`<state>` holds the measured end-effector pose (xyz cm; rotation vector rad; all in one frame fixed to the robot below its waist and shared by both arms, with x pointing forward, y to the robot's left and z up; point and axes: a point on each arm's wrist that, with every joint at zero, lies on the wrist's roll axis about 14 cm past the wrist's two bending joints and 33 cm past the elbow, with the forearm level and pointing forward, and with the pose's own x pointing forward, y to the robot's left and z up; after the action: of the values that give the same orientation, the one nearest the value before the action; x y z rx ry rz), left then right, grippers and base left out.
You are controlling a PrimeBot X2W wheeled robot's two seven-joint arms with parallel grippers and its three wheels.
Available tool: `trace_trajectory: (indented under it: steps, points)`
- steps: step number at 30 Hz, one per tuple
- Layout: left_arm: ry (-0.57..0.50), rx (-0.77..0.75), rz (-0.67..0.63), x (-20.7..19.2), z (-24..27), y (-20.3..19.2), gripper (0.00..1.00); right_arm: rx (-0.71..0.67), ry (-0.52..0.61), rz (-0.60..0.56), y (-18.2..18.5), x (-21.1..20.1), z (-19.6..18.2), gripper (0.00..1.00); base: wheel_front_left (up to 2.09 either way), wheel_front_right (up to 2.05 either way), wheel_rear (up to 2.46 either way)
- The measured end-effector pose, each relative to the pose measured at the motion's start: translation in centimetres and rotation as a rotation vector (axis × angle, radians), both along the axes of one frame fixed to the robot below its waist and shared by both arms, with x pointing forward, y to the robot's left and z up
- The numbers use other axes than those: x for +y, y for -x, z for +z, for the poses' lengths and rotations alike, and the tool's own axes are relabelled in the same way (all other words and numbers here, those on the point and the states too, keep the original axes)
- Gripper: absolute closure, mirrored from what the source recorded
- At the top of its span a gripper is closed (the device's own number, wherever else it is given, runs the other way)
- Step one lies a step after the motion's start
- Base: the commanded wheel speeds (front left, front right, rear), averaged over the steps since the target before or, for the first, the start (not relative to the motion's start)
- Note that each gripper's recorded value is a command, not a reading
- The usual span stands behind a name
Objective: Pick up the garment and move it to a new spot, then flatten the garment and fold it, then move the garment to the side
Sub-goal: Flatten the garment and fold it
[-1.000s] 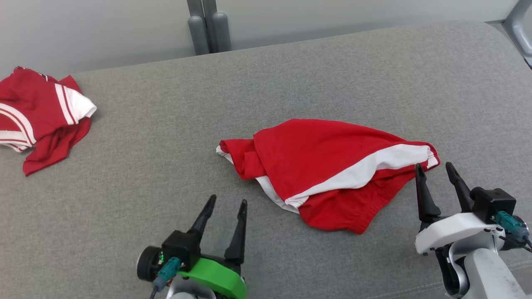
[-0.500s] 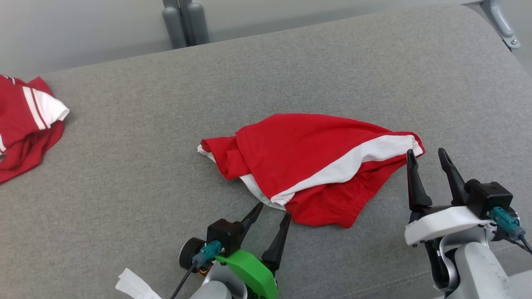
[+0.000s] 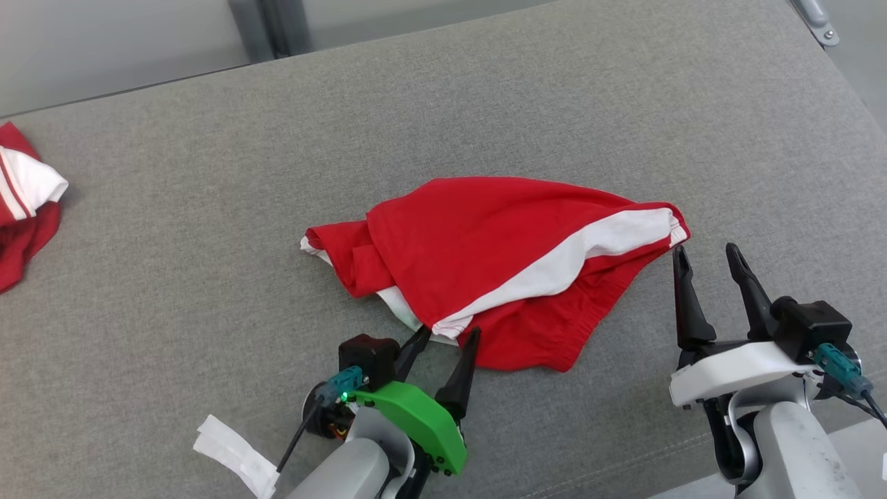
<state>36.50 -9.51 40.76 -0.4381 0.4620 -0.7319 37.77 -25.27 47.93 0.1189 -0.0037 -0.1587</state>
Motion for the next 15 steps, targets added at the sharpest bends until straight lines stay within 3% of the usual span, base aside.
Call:
trace_trajectory:
  steps: [6, 7, 8, 9, 10, 15]
  points:
    - [0.033, 0.026, 0.031, -0.3, 0.4, -0.7, 0.00, 0.005, -0.002, -0.007, 0.0, -0.1, -0.2, 0.00, 0.00, 0.00, 0.00]
    - [0.027, 0.024, 0.038, -0.2, 0.4, -0.9, 0.13, 0.005, -0.001, -0.007, 0.0, -0.1, -0.2, 0.00, 0.00, 0.00, 0.00]
    - [0.022, 0.021, 0.042, -0.2, 0.4, -1.0, 0.52, 0.004, -0.001, -0.008, 0.0, -0.2, -0.1, 0.00, 0.00, 0.00, 0.00]
    - [0.020, 0.017, 0.041, -0.3, 0.4, -1.1, 0.85, 0.003, -0.001, -0.008, 0.0, -0.2, -0.1, 0.00, 0.00, 0.00, 0.00]
    - [0.014, 0.014, 0.042, -0.3, 0.4, -1.3, 1.00, 0.002, 0.000, -0.009, -0.1, -0.2, -0.1, 0.00, 0.00, 0.00, 0.00]
    - [0.006, -0.007, 0.039, -0.3, 0.6, -1.5, 1.00, 0.000, -0.001, -0.013, -0.1, -0.3, 0.0, 0.00, 0.00, 0.00, 0.00]
